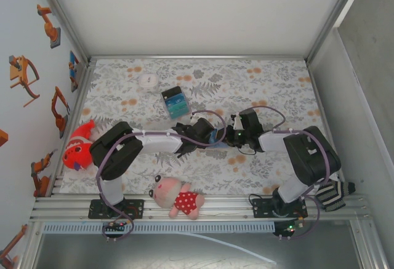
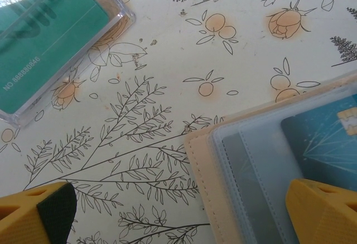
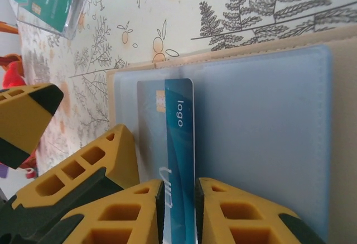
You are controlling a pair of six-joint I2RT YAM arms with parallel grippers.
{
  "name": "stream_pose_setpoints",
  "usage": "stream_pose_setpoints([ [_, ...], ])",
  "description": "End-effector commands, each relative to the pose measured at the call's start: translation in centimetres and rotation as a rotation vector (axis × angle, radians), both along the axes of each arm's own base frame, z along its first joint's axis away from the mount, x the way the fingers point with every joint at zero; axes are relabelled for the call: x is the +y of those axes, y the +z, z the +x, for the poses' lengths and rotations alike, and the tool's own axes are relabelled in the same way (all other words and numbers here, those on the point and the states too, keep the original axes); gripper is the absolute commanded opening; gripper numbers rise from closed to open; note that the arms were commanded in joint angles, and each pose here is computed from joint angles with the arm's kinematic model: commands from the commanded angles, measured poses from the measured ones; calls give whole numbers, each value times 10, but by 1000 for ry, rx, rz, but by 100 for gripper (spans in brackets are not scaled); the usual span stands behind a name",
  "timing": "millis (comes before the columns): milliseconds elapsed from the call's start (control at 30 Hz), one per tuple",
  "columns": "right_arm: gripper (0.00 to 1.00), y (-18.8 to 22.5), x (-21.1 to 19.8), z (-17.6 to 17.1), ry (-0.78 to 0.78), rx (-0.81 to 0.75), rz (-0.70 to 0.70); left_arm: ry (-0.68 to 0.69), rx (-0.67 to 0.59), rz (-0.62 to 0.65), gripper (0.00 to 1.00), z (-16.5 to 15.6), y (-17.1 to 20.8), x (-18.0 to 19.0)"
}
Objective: Take the credit cards out of the card holder
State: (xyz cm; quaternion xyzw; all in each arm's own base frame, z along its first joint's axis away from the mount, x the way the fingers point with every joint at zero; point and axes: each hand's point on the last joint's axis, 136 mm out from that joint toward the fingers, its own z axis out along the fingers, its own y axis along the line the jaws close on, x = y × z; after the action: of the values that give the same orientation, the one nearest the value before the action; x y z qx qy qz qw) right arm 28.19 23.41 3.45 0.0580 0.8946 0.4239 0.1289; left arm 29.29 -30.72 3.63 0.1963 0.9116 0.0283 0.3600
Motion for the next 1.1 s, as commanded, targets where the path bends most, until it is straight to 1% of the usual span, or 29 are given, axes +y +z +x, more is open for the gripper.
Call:
stream_pose_setpoints([
  [0,22,5,7,5,4,-15,79,-1,80,91,97,-15,-25,14],
  [100,22,5,11,6,9,-16,105,-1,87,88,97,-17,-27,14],
  [300,17,8,13,8,16,-30,125,4,97,70,97,-19,-29,11],
  [400,11,7,13,7,14,-28,124,4,95,67,97,-19,-28,11],
  [533,0,6,8,8,-1,-30,116,8,88,66,97,-19,-24,13],
  [667,0,7,-2,9,-20,-37,98,14,82,68,97,-19,-21,16],
  [867,0,13,-16,7,-8,-61,14,17,72,56,97,-20,-11,18],
  [1067,0,31,-27,5,27,-114,-90,-7,33,15,97,-20,24,10],
])
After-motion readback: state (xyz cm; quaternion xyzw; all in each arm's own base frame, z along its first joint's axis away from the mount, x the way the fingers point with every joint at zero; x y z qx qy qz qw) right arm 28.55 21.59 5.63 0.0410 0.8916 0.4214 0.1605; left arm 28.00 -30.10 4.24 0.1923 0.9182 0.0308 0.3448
